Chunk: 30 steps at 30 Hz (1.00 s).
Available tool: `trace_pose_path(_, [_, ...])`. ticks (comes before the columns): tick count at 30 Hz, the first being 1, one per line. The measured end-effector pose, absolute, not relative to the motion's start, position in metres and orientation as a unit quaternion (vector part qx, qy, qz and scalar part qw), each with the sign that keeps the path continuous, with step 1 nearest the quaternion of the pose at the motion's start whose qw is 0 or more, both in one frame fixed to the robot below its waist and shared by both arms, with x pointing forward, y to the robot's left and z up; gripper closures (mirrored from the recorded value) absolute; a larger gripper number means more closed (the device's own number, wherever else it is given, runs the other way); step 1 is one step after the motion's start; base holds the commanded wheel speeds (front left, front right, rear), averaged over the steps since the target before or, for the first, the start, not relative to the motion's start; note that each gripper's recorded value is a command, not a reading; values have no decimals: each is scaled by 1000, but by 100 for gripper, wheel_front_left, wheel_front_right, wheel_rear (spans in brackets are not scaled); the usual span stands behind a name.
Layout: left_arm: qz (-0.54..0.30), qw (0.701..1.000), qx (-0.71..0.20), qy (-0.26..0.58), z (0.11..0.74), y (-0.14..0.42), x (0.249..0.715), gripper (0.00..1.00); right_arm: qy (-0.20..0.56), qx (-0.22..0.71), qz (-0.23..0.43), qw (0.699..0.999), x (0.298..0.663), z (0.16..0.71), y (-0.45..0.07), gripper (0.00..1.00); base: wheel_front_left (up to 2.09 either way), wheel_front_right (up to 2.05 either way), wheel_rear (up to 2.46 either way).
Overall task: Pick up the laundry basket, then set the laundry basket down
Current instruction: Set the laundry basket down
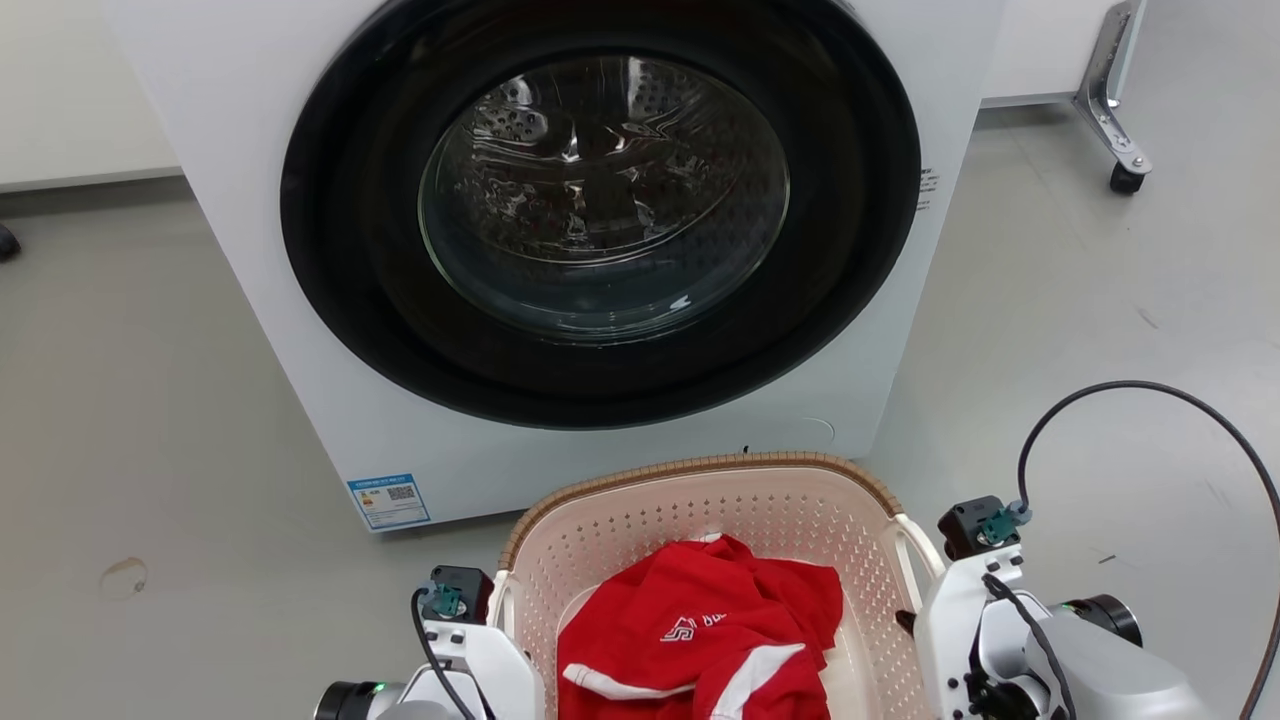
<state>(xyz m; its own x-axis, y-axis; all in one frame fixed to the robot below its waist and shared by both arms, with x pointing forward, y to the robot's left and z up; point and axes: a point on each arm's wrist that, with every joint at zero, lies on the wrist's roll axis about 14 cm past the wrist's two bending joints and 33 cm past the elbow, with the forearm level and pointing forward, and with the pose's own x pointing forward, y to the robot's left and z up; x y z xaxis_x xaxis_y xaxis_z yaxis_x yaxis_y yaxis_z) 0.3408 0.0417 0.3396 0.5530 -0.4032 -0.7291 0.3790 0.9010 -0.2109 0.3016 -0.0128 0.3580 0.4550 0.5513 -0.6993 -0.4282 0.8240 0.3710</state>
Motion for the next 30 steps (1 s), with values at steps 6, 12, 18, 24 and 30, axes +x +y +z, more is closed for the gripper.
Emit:
trace_pose_path(6, [-211,882,-14,422,330,44,347,100,432,81,288,851,306,350,-10,100,0,0,0])
trace_pose_path(12, [-195,896,-18,398,323,45,373,100,406,90,286,863,328,340,-9,100,0,0,0])
trace_pose_path(18, [-183,903,-18,388,304,43,399,100,397,98,283,868,354,319,-14,100,0,0,0])
trace_pose_path(24, [-173,906,-22,387,276,39,421,100,404,105,278,865,376,287,-22,100,0,0,0])
trace_pose_path(30, [-171,896,-32,408,241,32,427,100,431,111,273,853,382,247,-28,100,0,0,0])
